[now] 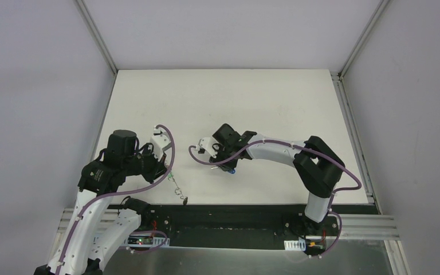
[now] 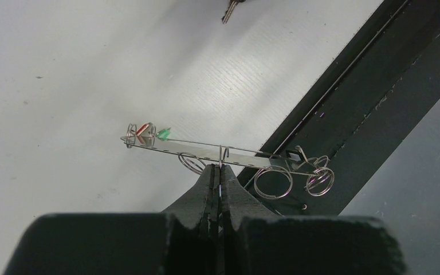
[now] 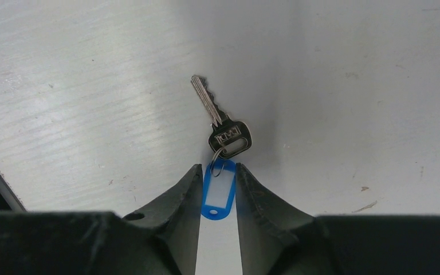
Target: Put the keys on the keyring
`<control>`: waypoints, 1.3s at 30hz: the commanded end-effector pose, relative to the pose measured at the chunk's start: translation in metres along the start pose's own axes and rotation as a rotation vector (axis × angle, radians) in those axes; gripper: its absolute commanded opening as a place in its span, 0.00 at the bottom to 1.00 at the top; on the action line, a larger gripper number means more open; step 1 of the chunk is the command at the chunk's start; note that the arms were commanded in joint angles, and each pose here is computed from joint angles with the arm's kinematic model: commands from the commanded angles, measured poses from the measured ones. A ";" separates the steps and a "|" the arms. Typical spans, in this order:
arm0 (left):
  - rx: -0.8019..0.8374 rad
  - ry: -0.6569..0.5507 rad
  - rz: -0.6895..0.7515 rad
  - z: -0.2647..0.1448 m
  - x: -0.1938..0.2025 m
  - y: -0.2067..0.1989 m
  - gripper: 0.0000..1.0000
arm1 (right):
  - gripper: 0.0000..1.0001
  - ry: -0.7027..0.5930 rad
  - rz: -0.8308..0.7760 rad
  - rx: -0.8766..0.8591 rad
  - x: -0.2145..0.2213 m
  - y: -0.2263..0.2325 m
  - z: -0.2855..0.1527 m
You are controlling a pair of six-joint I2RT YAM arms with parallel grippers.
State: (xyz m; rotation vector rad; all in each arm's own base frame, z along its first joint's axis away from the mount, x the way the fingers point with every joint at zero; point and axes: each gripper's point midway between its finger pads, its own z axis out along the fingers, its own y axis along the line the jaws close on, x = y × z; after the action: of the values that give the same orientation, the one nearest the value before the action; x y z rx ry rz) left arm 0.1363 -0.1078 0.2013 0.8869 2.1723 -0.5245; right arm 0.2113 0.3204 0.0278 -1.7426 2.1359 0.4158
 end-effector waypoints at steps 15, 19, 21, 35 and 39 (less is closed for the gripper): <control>0.027 -0.059 0.011 -0.003 -0.013 -0.005 0.00 | 0.24 -0.020 -0.018 0.023 -0.015 -0.008 0.000; 0.028 -0.059 0.011 -0.003 -0.013 -0.005 0.00 | 0.21 -0.021 -0.019 0.022 -0.015 -0.008 0.000; 0.029 -0.059 0.011 -0.003 -0.013 -0.006 0.00 | 0.17 -0.020 -0.020 0.021 -0.015 -0.007 0.000; 0.035 -0.056 0.011 -0.002 -0.014 -0.005 0.00 | 0.00 -0.085 0.003 0.016 -0.027 -0.009 -0.018; 0.053 -0.043 0.012 -0.001 -0.015 -0.007 0.00 | 0.00 -0.160 0.023 -0.016 -0.038 -0.007 -0.038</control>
State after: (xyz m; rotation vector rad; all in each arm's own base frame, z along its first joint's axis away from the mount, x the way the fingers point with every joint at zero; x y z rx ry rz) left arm 0.1349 -0.1108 0.2022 0.8948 2.1654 -0.5478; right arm 0.2161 0.3242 0.0296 -1.7232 2.1385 0.4421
